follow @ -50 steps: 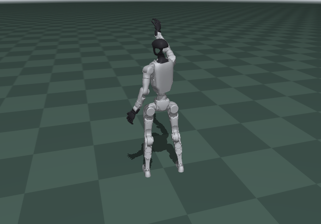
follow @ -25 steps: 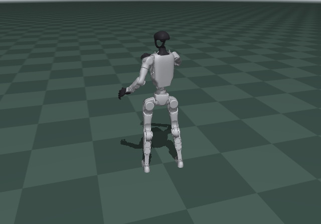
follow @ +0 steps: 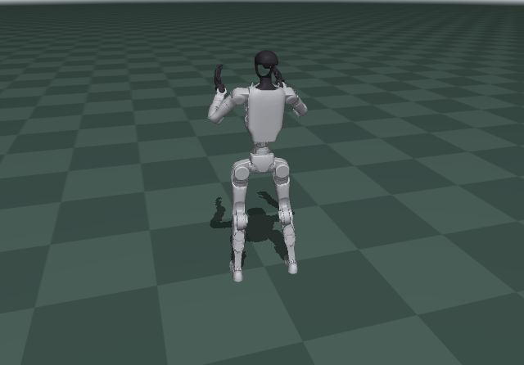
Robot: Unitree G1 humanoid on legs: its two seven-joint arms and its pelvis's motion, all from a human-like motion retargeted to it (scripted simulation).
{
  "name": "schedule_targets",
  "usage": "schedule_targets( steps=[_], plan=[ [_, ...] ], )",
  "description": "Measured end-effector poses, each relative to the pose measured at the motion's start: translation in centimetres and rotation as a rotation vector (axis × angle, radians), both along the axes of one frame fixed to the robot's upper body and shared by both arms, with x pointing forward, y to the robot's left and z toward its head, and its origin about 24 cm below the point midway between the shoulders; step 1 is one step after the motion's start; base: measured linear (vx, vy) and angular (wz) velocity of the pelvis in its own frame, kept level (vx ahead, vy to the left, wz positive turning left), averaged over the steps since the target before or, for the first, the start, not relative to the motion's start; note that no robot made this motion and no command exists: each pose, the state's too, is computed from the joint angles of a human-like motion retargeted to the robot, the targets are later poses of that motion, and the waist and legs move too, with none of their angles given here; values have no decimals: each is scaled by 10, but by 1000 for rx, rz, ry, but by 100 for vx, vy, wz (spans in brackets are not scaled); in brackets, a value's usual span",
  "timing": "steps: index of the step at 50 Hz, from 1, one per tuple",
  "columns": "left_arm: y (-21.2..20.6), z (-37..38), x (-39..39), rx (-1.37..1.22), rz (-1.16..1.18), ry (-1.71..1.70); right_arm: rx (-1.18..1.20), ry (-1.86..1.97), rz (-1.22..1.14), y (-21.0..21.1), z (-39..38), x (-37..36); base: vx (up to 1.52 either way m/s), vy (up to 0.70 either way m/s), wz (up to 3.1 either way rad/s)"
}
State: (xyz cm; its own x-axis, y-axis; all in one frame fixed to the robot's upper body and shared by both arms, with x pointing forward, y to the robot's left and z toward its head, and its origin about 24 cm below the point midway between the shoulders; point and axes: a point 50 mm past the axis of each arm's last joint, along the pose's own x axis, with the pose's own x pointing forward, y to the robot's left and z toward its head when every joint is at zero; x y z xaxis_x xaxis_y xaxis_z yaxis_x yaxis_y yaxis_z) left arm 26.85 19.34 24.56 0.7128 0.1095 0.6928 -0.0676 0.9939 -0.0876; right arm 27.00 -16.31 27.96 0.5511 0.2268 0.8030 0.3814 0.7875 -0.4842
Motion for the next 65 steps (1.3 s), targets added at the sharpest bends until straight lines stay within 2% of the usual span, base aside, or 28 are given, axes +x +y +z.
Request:
schedule_targets(
  steps=[5, 9, 13, 17, 23, 30, 38, 43, 48, 52, 60, 65],
  plan=[
    [-22, 83, 35, -31, -46, -150, 131, -53, 65, 9, 61, 30, 0, 0, 0],
    [-34, 140, 69, 7, 76, -149, 215, -45, 56, 18, 113, 57, 0, 0, 0],
    [-31, 177, 102, 55, 277, -20, 282, 29, -44, 22, 153, 83, 0, 0, 0],
    [-25, 193, 116, 97, 380, 144, 228, 114, -240, 20, 175, 99, 0, 0, 0],
    [-39, 203, 114, 116, 342, 169, 128, 139, -453, 11, 188, 100, 0, 0, 0],
    [-59, 203, 114, 118, 168, 122, 200, 136, -295, 18, 189, 97, 0, 0, 0],
    [-72, 190, 104, 55, -214, 59, 120, 100, 26, 56, 173, 83, 0, 0, 0],
    [-84, 176, 82, 255, -268, -41, 3, 66, 211, 76, 148, 63, 0, 0, 0],
    [-93, 152, 56, 541, -233, -154, -159, 31, 283, 82, 115, 42, 0, 0, 0],
    [-97, 124, 39, 742, -201, -230, -304, -5, 240, 79, 83, 32, 0, 0, 0],
    [-95, 55, 22, 1040, -15, -367, -671, -201, -53, 67, 11, 22, 0, 0, 0],
    [-95, -18, 27, 1173, 29, -291, -824, -160, -159, 57, -62, 28, 0, 0, 0]
  ],
)
